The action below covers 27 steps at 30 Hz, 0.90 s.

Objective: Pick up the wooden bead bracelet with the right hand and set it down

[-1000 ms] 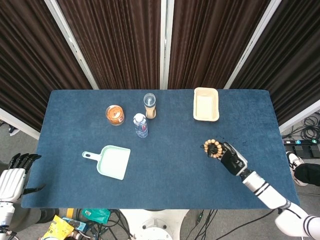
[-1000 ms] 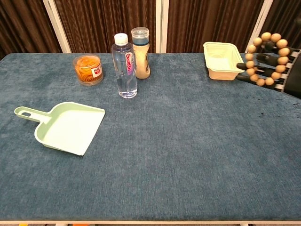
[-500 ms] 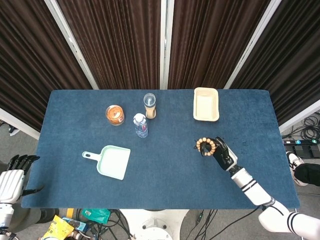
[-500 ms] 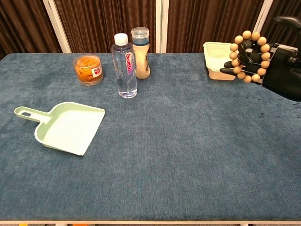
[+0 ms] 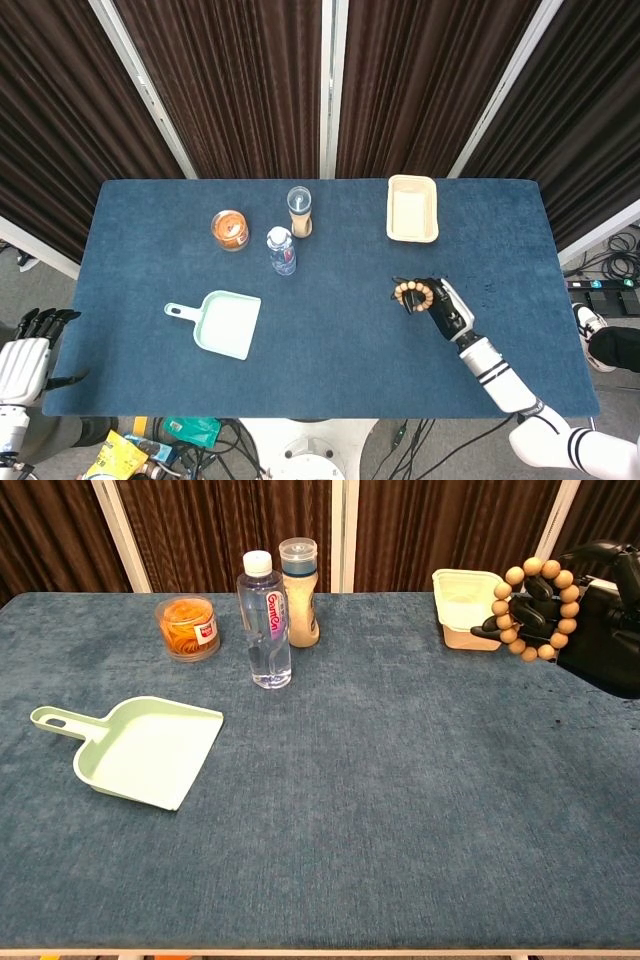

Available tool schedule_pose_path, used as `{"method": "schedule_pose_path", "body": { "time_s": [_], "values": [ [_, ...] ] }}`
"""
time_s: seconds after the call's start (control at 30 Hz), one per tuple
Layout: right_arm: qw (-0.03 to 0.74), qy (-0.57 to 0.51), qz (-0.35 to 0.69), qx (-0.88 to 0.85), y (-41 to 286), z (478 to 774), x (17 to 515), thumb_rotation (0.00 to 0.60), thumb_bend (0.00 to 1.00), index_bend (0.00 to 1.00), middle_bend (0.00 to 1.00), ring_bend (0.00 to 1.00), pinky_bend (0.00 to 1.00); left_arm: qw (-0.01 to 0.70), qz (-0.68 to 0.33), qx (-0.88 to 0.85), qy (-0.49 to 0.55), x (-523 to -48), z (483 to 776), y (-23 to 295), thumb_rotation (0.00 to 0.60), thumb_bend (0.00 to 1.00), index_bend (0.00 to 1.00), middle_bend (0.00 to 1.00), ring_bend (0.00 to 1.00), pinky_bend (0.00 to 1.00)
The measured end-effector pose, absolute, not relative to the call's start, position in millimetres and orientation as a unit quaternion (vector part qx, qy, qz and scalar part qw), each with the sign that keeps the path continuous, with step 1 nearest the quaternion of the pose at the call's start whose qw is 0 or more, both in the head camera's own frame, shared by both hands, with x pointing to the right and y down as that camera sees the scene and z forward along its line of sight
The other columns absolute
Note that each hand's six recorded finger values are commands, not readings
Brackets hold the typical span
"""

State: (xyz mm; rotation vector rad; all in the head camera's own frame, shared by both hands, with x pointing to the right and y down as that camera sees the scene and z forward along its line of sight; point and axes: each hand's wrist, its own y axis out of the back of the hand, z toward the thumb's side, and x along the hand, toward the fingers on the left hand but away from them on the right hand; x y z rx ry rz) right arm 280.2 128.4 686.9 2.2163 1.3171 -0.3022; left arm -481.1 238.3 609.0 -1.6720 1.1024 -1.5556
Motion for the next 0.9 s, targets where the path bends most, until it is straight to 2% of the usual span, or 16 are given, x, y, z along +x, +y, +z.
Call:
{"method": "schedule_pose_path", "body": {
  "time_s": [0.13, 0.23, 0.4, 0.47, 0.67, 0.9],
  "values": [
    [0.263, 0.486, -0.117, 0.825, 129.6, 687.1, 280.9, 0.202, 0.52, 0.7, 0.71, 0.41, 0.12, 0.297, -0.586, -0.629, 0.415, -482.2, 609.4, 238.5, 0.6, 0.0, 0.19, 0.16, 0.09, 0.06],
    [0.262, 0.487, -0.119, 0.825, 129.5, 687.0, 281.6, 0.236, 0.51, 0.7, 0.71, 0.41, 0.12, 0.297, -0.587, -0.629, 0.415, -481.7, 609.9, 238.2, 0.6, 0.0, 0.19, 0.16, 0.09, 0.06],
    [0.265, 0.491, -0.117, 0.822, 128.8, 687.0, 282.7, 0.241, 0.51, 0.71, 0.71, 0.41, 0.12, 0.296, -0.587, -0.629, 0.415, -482.6, 610.3, 238.1, 0.6, 0.0, 0.19, 0.16, 0.09, 0.06],
    [0.268, 0.492, -0.116, 0.82, 128.2, 687.1, 283.0, 0.238, 0.56, 0.71, 0.71, 0.41, 0.12, 0.297, -0.587, -0.629, 0.414, -482.1, 610.6, 237.6, 0.6, 0.0, 0.19, 0.16, 0.09, 0.06],
    [0.279, 0.498, -0.109, 0.814, 124.9, 687.0, 282.8, 0.218, 0.8, 0.71, 0.71, 0.41, 0.12, 0.296, -0.587, -0.63, 0.413, -482.0, 611.9, 236.7, 0.6, 0.0, 0.19, 0.16, 0.09, 0.06],
    [0.285, 0.496, -0.103, 0.814, 119.9, 684.5, 281.4, 0.214, 0.92, 0.68, 0.71, 0.41, 0.12, 0.296, -0.587, -0.63, 0.413, -482.6, 612.4, 236.2, 0.6, 0.0, 0.19, 0.16, 0.09, 0.06]
  ]
}}
